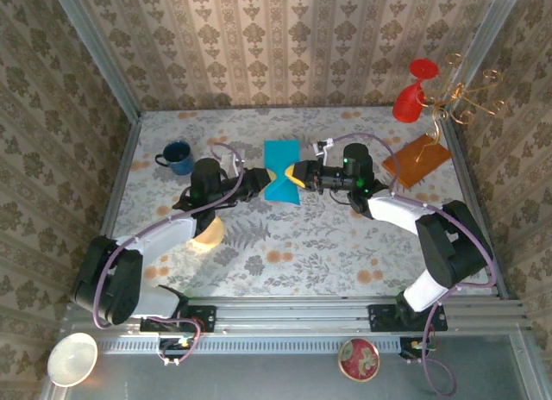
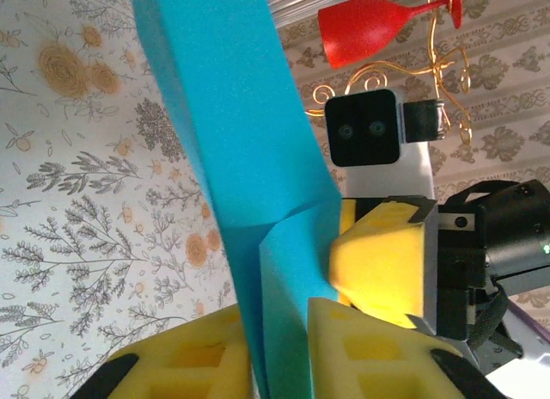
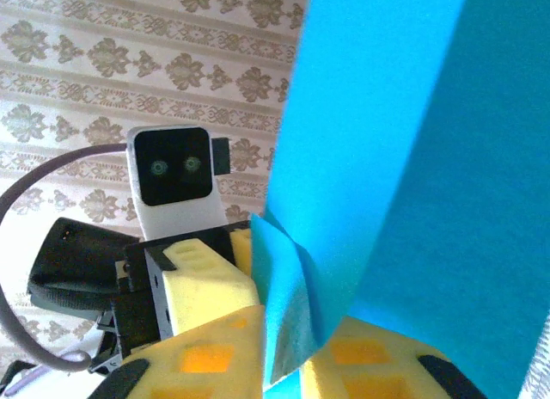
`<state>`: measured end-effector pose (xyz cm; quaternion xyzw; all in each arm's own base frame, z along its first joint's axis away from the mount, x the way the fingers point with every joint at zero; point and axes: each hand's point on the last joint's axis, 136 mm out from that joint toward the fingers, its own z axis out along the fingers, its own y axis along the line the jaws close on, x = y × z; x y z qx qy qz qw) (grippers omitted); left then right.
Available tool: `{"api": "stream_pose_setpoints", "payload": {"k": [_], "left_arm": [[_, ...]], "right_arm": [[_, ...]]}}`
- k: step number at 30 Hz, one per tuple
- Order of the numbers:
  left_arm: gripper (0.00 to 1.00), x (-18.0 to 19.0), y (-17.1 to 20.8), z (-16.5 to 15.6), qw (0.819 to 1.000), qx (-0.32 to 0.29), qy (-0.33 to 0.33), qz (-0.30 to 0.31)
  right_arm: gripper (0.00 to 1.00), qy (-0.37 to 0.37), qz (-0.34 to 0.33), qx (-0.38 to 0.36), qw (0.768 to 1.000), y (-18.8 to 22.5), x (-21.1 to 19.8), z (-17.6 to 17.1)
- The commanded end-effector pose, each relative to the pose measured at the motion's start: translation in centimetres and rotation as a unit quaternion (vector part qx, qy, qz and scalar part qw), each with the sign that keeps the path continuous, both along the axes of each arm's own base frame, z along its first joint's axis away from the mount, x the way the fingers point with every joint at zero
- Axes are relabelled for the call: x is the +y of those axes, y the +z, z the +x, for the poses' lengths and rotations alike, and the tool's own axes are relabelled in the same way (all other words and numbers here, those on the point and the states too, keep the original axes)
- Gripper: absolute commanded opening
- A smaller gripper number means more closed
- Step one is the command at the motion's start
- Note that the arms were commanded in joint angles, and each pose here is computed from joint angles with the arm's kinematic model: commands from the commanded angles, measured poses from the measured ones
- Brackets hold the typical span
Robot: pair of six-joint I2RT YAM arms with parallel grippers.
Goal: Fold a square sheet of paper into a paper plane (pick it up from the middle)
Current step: Turn over the paper at the center of the table.
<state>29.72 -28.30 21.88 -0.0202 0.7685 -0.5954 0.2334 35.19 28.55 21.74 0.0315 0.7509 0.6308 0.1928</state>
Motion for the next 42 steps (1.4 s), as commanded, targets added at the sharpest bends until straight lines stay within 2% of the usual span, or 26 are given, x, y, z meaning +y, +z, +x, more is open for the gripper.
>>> {"api": "stream_pose_setpoints", "payload": {"k": [1, 4, 8, 11, 13, 16, 22, 29, 31, 34, 36, 38, 41, 42], "left_arm": [[0.16, 0.3, 1.6, 0.3, 0.999, -0.031, 0.005, -0.009], [0.13, 0.6, 1.2, 0.2, 0.999, -0.031, 0.006, 0.001], [0.12, 1.4, -0.2, 0.5, 0.998, -0.028, 0.021, 0.056], [0.12, 2.6, -1.9, 0.3, 0.988, -0.024, 0.029, 0.15], [0.12, 3.8, -3.1, 0.1, 0.969, -0.029, 0.038, 0.244], [0.11, 5.8, -4.7, 0.1, 0.92, -0.041, 0.044, 0.386], [0.09, 8.5, -5.7, 1.6, 0.819, -0.057, 0.075, 0.565], [0.08, 8.0, -5.7, 4.0, 0.695, -0.095, 0.101, 0.705], [0.08, 7.2, -6.0, 4.7, 0.654, -0.109, 0.102, 0.742], [0.08, 5.6, -7.0, 5.4, 0.609, -0.12, 0.088, 0.779], [0.08, 4.4, -8.2, 5.7, 0.599, -0.117, 0.076, 0.788], [0.08, 3.2, -9.8, 5.9, 0.607, -0.109, 0.063, 0.784], [0.1, 1.0, -12.6, 5.6, 0.646, -0.085, 0.033, 0.758], [0.12, -0.1, -13.5, 5.3, 0.67, -0.074, 0.018, 0.739]], "right_arm": [[0.29, 0.0, -0.014, -0.012, 1.0, 0.6, -0.7, -0.6], [0.44, -0.031, -0.051, 0.0, 0.998, -0.6, -2.3, -0.3], [0.54, -0.087, -0.108, 0.01, 0.99, -2.2, -5.6, 0.2], [0.57, -0.126, -0.159, 0.01, 0.979, -2.7, -8.2, 0.3], [0.6, -0.148, -0.205, -0.001, 0.968, -2.7, -9.6, 0.0], [0.61, -0.18, -0.26, -0.006, 0.949, -3.0, -11.7, -0.2], [0.64, -0.226, -0.321, 0.004, 0.92, -3.9, -14.7, -0.7], [0.65, -0.254, -0.335, 0.021, 0.907, -4.9, -16.7, -1.1], [0.65, -0.259, -0.336, 0.027, 0.905, -5.2, -17.1, -1.3], [0.65, -0.267, -0.337, 0.034, 0.902, -5.6, -17.7, -1.5], [0.64, -0.272, -0.337, 0.041, 0.9, -6.0, -18.1, -1.7], [0.64, -0.275, -0.339, 0.047, 0.898, -6.4, -18.5, -1.9], [0.64, -0.285, -0.343, 0.056, 0.893, -7.0, -19.1, -2.4], [0.64, -0.288, -0.345, 0.059, 0.892, -7.2, -19.4, -2.5]]}}
